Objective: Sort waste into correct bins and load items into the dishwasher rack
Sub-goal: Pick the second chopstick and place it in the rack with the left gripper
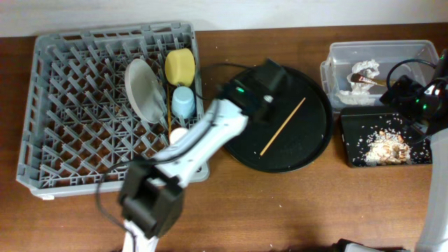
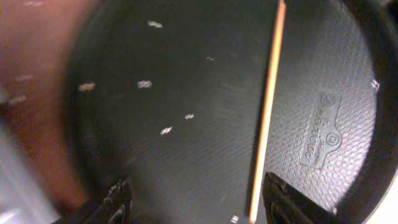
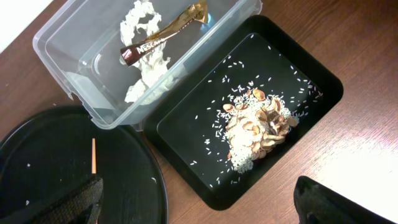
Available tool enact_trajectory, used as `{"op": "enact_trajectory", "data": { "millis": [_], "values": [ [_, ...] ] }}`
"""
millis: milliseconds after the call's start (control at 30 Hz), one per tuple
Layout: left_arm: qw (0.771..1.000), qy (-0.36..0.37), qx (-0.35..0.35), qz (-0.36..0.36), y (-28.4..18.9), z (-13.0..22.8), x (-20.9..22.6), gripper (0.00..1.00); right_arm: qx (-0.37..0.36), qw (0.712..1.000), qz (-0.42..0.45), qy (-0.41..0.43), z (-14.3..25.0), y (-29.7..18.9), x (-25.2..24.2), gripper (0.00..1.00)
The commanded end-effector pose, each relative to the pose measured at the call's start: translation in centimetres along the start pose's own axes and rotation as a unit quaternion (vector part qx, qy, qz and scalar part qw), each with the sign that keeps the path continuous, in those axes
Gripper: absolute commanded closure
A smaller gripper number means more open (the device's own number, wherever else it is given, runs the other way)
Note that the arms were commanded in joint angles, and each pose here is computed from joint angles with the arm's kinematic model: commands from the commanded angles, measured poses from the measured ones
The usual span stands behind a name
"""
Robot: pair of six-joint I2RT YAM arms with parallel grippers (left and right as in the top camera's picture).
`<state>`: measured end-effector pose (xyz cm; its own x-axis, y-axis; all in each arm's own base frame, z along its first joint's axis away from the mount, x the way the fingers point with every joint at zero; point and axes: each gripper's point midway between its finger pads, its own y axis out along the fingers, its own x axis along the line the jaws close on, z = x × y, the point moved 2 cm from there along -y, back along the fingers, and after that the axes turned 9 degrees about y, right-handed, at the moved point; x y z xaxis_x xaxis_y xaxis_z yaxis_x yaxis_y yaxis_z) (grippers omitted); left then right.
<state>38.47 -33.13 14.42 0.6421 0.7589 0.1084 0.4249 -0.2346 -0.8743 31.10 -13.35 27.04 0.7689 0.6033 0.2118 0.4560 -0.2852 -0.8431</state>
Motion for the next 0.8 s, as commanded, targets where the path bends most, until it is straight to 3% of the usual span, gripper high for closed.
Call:
{"op": "enact_trajectory", "data": {
  "millis": [0, 100, 133, 267, 433, 533, 567, 600, 633, 667, 767],
  "values": [
    [0.998, 0.054, 0.017, 0.016, 4.6, 0.8, -3.3, 0.35, -0.016, 1.000, -0.004, 0.008, -0.7, -0.8, 0.0, 0.02],
    [0.997, 0.065, 0.009, 0.039, 7.8, 1.1, -6.3, 0.40, -0.016, 1.000, -0.004, 0.008, -0.7, -0.8, 0.0, 0.02],
    [0.997, 0.057, 0.015, 0.043, 8.4, 1.4, -6.8, 0.45, -0.016, 1.000, -0.004, 0.008, -0.7, -0.8, 0.0, 0.01],
    [0.997, 0.046, 0.028, 0.047, 9.3, 2.2, -7.2, 0.47, -0.016, 1.000, -0.004, 0.008, -0.7, -0.8, 0.0, 0.02],
    [0.997, 0.049, 0.049, 0.046, 11.0, 3.5, -7.4, 0.62, -0.016, 1.000, -0.004, 0.008, -0.7, -0.8, 0.0, 0.02],
    [0.996, 0.049, 0.051, 0.046, 11.2, 3.6, -7.4, 0.77, -0.016, 1.000, -0.004, 0.008, -0.7, -0.8, 0.0, 0.02],
    [0.996, 0.049, 0.051, 0.046, 11.3, 3.6, -7.4, 0.77, -0.016, 1.000, -0.004, 0.008, -0.7, -0.8, 0.0, 0.02],
    [0.996, 0.049, 0.051, 0.046, 11.3, 3.7, -7.4, 0.81, -0.016, 1.000, -0.004, 0.008, -0.7, -0.8, 0.0, 0.02],
    [0.996, 0.049, 0.052, 0.046, 11.3, 3.7, -7.4, 0.94, -0.016, 1.000, -0.004, 0.008, -0.7, -0.8, 0.0, 0.02],
    [0.996, 0.049, 0.052, 0.046, 11.3, 3.7, -7.4, 0.99, -0.016, 1.000, -0.004, 0.008, -0.7, -0.8, 0.0, 0.02],
    [0.997, 0.048, 0.042, 0.046, 10.7, 2.9, -7.3, 0.99, -0.016, 1.000, -0.004, 0.008, -0.7, -0.8, 0.0, 0.02]
  ]
}}
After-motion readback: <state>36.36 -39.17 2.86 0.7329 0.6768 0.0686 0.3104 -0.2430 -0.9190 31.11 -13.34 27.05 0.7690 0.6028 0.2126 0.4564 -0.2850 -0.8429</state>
